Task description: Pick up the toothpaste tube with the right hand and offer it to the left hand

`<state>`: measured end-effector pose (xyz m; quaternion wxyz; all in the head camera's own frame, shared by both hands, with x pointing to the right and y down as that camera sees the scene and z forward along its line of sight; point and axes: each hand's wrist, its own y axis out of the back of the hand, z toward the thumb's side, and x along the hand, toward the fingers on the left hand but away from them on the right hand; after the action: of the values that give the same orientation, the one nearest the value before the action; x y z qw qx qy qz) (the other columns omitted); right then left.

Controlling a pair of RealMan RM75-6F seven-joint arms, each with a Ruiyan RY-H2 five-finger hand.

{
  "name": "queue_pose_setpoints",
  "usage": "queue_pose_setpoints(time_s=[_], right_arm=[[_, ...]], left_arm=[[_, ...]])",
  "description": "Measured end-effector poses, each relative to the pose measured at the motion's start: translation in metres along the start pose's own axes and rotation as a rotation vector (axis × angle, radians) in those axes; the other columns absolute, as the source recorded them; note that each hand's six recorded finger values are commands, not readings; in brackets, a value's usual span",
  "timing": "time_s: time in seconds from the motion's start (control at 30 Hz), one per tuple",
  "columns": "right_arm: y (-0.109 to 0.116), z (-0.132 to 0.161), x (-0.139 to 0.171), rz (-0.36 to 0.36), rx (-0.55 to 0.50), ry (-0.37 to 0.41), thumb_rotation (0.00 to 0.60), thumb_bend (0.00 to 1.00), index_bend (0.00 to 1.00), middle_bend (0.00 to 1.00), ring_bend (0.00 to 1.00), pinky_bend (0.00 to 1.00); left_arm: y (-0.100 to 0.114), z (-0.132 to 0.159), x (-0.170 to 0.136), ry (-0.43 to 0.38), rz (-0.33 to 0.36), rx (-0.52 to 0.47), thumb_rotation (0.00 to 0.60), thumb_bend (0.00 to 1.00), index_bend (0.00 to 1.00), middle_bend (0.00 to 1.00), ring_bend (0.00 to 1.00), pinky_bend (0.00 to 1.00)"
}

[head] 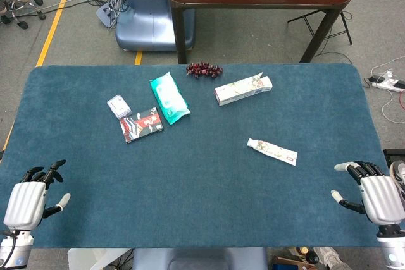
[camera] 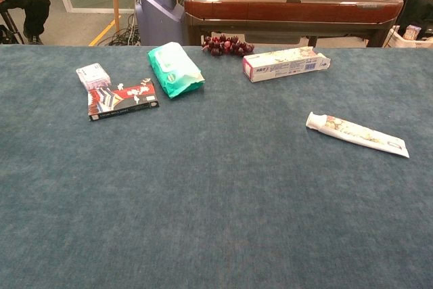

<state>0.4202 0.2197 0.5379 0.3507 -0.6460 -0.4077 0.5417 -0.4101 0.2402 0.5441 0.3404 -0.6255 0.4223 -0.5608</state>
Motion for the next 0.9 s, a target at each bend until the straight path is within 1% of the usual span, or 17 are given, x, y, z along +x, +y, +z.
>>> queue_pose_setpoints(time_s=[0.3,0.4,0.5,0.67,0.73,0.9], right_arm=[[0.000,0.004,-0.003,0.019,-0.006,0.001,0.600,0.25,0.37,0.40,0.29,0.26],[0.001,0.005,-0.004,0.042,-0.007,-0.008,0.600,0.23,0.37,0.40,0.29,0.26],[0.004,0.006,-0.007,0.060,0.021,-0.024,0.600,0.21,0.37,0.40,0.29,0.26],[0.005,0.011,-0.022,0.103,0.072,-0.052,0.600,0.20,0.37,0.40,0.29,0.26],[0.003,0.015,-0.032,0.119,0.087,-0.049,0.600,0.20,0.36,0.39,0.29,0.26],[-0.004,0.028,-0.056,0.171,0.103,-0.027,0.600,0.19,0.31,0.36,0.25,0.26]], left_arm=[[-0.001,-0.004,-0.001,0.009,-0.004,0.005,0.600,0.22,0.17,0.46,0.42,0.18],[0.000,-0.005,-0.001,0.012,-0.003,0.006,0.600,0.22,0.17,0.46,0.42,0.18],[0.000,-0.008,0.000,0.018,-0.002,0.005,0.600,0.22,0.17,0.46,0.42,0.18],[-0.003,-0.010,0.000,0.021,-0.008,0.006,0.600,0.22,0.17,0.46,0.42,0.18],[-0.004,-0.012,0.000,0.026,-0.010,0.004,0.600,0.22,0.17,0.46,0.42,0.18],[-0.005,-0.014,-0.001,0.031,-0.013,0.001,0.600,0.22,0.17,0.46,0.42,0.18]])
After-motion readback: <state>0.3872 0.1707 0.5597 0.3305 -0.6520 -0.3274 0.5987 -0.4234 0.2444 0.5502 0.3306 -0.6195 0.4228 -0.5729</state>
